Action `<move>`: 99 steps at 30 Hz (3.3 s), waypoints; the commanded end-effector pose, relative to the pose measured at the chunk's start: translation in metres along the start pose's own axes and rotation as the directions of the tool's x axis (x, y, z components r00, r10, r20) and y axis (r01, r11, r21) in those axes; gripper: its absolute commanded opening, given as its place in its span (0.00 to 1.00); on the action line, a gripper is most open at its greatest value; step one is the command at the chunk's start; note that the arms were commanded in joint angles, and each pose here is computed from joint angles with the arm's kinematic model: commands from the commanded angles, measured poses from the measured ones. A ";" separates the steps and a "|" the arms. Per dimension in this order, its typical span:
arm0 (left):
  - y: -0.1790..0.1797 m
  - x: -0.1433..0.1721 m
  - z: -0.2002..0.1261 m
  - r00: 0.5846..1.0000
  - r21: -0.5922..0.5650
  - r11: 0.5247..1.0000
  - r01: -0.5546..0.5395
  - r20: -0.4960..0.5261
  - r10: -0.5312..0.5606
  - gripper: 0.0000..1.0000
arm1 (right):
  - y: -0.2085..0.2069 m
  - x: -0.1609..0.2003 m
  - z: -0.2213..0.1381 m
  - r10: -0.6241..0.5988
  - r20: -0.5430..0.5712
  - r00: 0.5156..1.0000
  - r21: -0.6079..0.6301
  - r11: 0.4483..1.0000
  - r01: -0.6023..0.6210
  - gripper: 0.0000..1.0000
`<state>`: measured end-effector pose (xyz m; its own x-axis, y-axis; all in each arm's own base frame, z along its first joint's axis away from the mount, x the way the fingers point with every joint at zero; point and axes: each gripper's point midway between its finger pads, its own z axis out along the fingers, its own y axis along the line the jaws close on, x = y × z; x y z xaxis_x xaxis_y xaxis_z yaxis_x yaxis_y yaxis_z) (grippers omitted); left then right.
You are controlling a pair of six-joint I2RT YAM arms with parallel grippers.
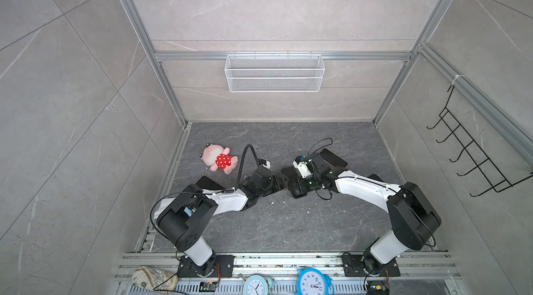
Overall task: Take the phone out of the phone case
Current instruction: Pass the phone, then remove the phone case from the phone.
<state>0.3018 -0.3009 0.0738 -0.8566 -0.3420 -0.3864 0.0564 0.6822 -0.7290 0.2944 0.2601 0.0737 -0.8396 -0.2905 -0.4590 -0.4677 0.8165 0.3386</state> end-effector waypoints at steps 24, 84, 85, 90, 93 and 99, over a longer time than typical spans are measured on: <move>-0.028 -0.006 0.004 0.997 0.241 0.968 0.073 -0.027 -0.068 0.15 | 0.029 -0.005 -0.014 -0.099 0.052 0.994 -0.076 0.992 0.103 0.32; -0.157 -0.106 -0.224 0.810 0.820 0.567 -0.079 0.385 -0.443 0.00 | 0.162 -0.050 -0.181 0.367 0.452 0.813 -0.712 0.698 0.080 0.42; -0.157 -0.105 -0.224 0.810 0.821 0.566 -0.078 0.383 -0.444 0.00 | 0.163 -0.051 -0.181 0.366 0.452 0.813 -0.712 0.698 0.081 0.41; -0.156 -0.104 -0.224 0.810 0.823 0.563 -0.073 0.379 -0.448 0.00 | 0.162 -0.053 -0.180 0.367 0.456 0.811 -0.707 0.702 0.080 0.36; -0.156 -0.103 -0.225 0.809 0.825 0.561 -0.073 0.377 -0.450 0.00 | 0.162 -0.054 -0.180 0.369 0.460 0.808 -0.706 0.703 0.081 0.34; -0.156 -0.101 -0.224 0.810 0.825 0.560 -0.074 0.377 -0.449 0.00 | 0.161 -0.056 -0.182 0.372 0.470 0.801 -0.702 0.708 0.083 0.29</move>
<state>0.2782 -0.2380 0.3151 -0.5463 -0.8046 -0.2328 0.4233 -0.0253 -0.9056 0.2145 0.3148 0.2815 -0.7518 0.2806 -0.5967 -0.5513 0.2290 0.8023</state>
